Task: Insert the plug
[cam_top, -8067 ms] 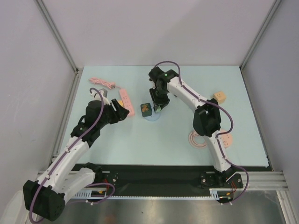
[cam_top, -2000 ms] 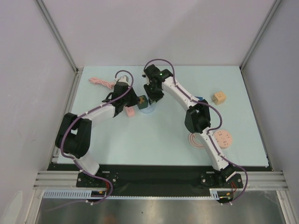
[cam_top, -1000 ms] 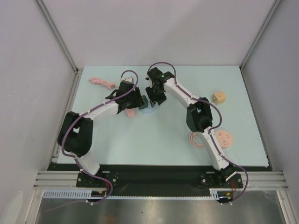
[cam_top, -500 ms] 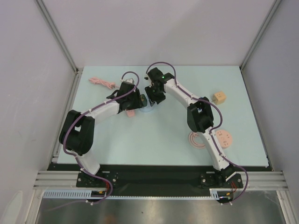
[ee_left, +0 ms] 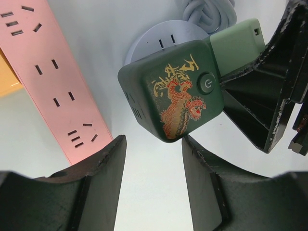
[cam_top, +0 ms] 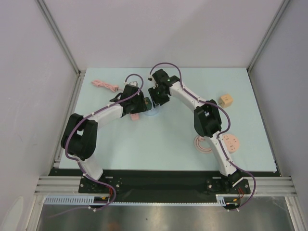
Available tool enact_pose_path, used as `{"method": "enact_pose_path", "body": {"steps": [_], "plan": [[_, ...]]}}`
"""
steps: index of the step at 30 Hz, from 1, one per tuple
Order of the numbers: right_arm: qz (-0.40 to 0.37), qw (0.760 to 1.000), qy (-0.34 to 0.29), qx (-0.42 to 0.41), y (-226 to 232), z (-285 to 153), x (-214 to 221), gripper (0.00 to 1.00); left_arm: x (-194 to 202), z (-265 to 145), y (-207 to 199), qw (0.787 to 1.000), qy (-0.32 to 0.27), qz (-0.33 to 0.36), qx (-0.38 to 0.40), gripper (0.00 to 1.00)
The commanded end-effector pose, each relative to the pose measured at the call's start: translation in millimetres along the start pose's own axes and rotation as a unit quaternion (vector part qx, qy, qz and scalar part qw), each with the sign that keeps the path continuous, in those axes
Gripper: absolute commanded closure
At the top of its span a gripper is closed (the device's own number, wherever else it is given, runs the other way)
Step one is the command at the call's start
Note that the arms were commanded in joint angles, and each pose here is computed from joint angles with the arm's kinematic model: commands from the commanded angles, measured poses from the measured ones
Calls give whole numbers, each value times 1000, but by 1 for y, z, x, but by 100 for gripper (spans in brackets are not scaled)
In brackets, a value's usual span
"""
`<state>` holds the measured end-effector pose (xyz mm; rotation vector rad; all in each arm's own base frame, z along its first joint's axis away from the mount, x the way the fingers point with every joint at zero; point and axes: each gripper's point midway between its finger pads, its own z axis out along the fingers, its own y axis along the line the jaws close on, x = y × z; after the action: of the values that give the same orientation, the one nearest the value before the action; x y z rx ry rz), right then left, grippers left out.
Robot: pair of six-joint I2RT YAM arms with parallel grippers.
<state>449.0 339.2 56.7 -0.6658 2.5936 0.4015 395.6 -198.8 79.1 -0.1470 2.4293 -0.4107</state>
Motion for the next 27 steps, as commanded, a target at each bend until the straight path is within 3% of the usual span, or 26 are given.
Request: {"method": "enact_pose_path", "body": {"steps": [1, 12, 16, 22, 27], "plan": [[-4, 998, -59, -6, 4, -33, -32, 52, -9, -3, -4, 1000, -14, 12, 2, 45], [-5, 998, -65, -17, 6, -35, -33, 53, -5, -2, -2, 1000, -9, 13, 0, 45], [-10, 997, -71, -22, 7, -35, -33, 67, -7, -6, -2, 1000, -12, 11, 0, 45], [-14, 998, -67, -15, 4, -32, -31, 69, -37, -27, -9, 999, -44, 11, -5, 44], [-14, 998, -62, -13, 2, -28, -29, 79, -62, -43, -15, 998, -68, 12, -8, 43]]}}
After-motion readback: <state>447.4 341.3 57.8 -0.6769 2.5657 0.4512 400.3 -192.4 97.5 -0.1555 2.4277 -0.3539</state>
